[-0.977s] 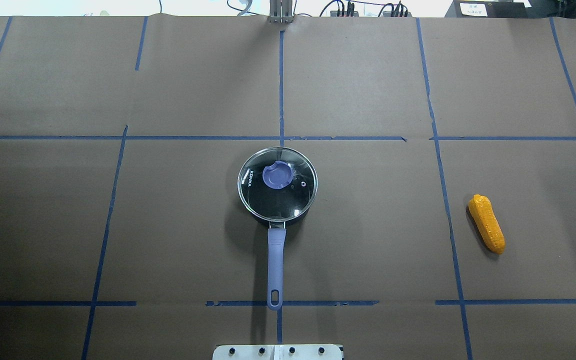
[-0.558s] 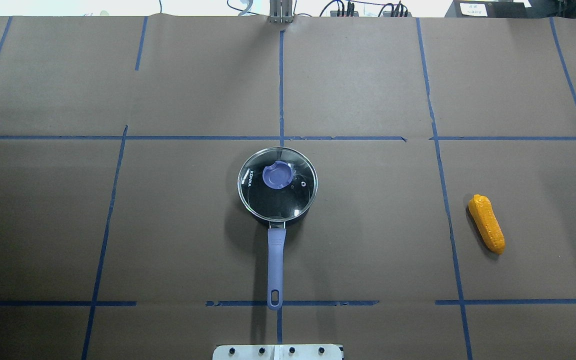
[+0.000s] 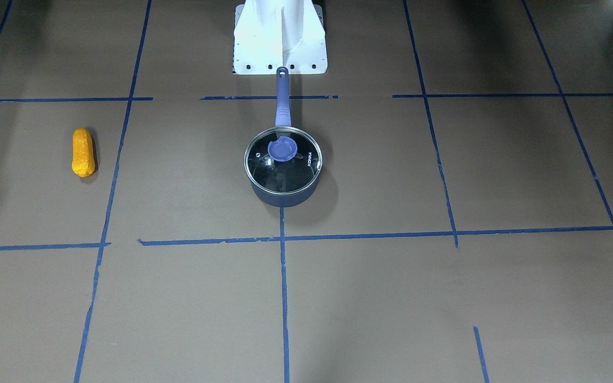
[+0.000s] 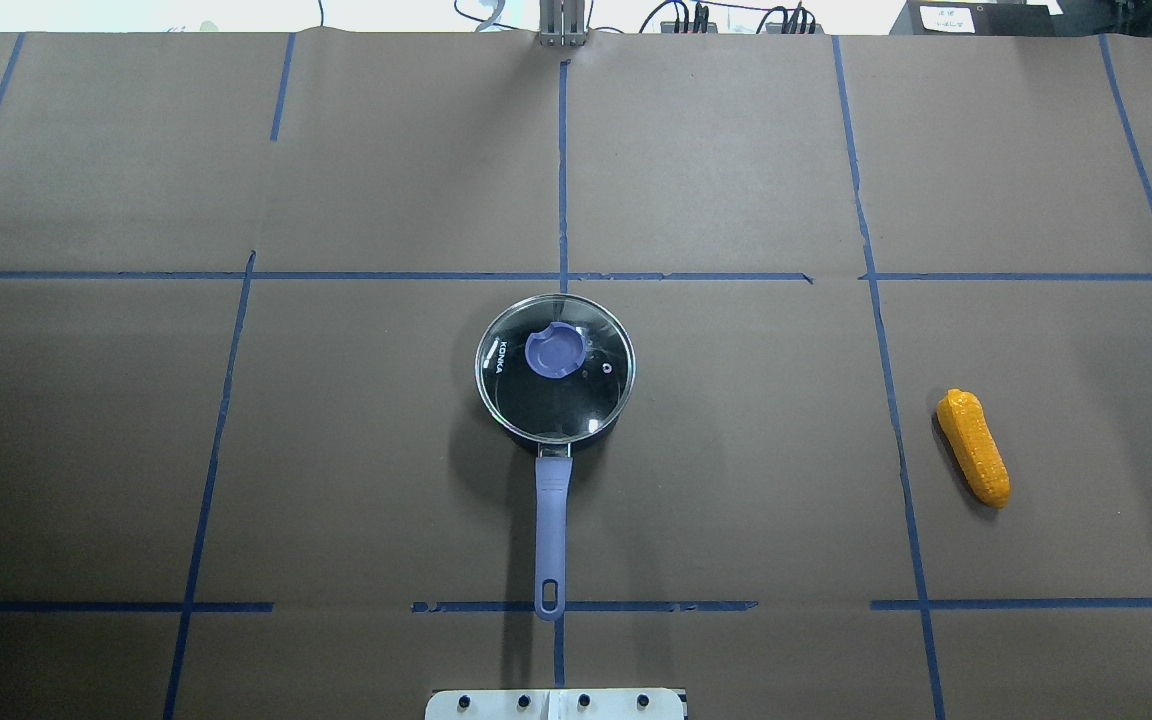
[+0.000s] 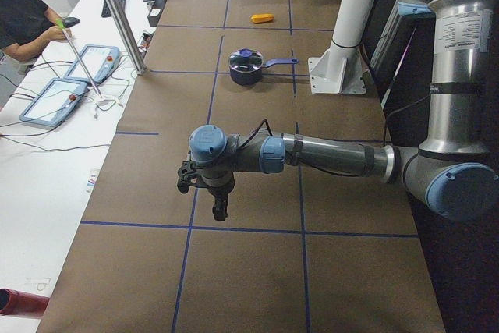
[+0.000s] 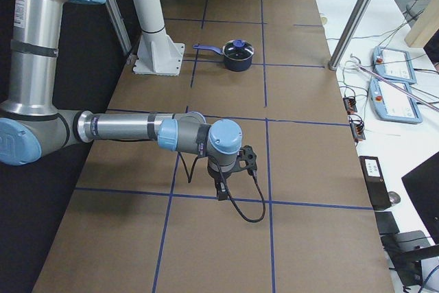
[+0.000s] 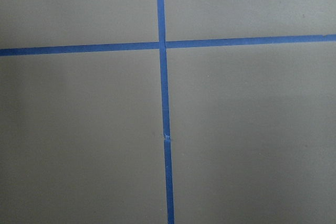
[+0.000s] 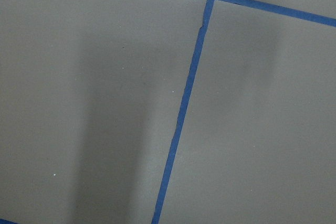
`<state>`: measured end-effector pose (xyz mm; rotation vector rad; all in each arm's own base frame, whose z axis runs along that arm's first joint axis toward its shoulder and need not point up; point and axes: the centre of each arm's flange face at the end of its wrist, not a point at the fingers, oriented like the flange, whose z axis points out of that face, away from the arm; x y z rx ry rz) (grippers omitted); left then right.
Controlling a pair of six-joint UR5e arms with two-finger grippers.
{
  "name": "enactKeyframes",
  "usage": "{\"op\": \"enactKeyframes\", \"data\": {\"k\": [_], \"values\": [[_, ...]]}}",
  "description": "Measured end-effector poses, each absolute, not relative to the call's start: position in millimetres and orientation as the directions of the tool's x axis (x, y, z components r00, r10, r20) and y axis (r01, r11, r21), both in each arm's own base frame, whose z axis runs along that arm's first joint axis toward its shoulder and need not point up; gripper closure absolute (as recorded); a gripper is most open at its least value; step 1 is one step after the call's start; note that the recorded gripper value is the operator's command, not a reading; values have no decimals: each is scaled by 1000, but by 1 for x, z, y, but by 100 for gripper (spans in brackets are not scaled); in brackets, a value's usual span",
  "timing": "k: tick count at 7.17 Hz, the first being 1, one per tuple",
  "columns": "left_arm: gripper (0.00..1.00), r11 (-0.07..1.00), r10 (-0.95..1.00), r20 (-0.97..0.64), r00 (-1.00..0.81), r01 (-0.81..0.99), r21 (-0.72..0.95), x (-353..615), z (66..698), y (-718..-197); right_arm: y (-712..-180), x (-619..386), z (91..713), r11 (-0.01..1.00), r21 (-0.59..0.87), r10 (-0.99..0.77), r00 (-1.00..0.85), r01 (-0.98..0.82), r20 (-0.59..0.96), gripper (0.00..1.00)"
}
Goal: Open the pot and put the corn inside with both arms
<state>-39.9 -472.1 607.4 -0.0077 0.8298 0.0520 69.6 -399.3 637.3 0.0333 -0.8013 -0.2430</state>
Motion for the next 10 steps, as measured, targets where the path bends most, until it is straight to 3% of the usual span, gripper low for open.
{"op": "enactKeyframes", "data": {"k": [10], "values": [[0,998,68,-741,668,-53,44,-38,598,-473,-400,68,639,970,127,-234,657,206,717,0]]}}
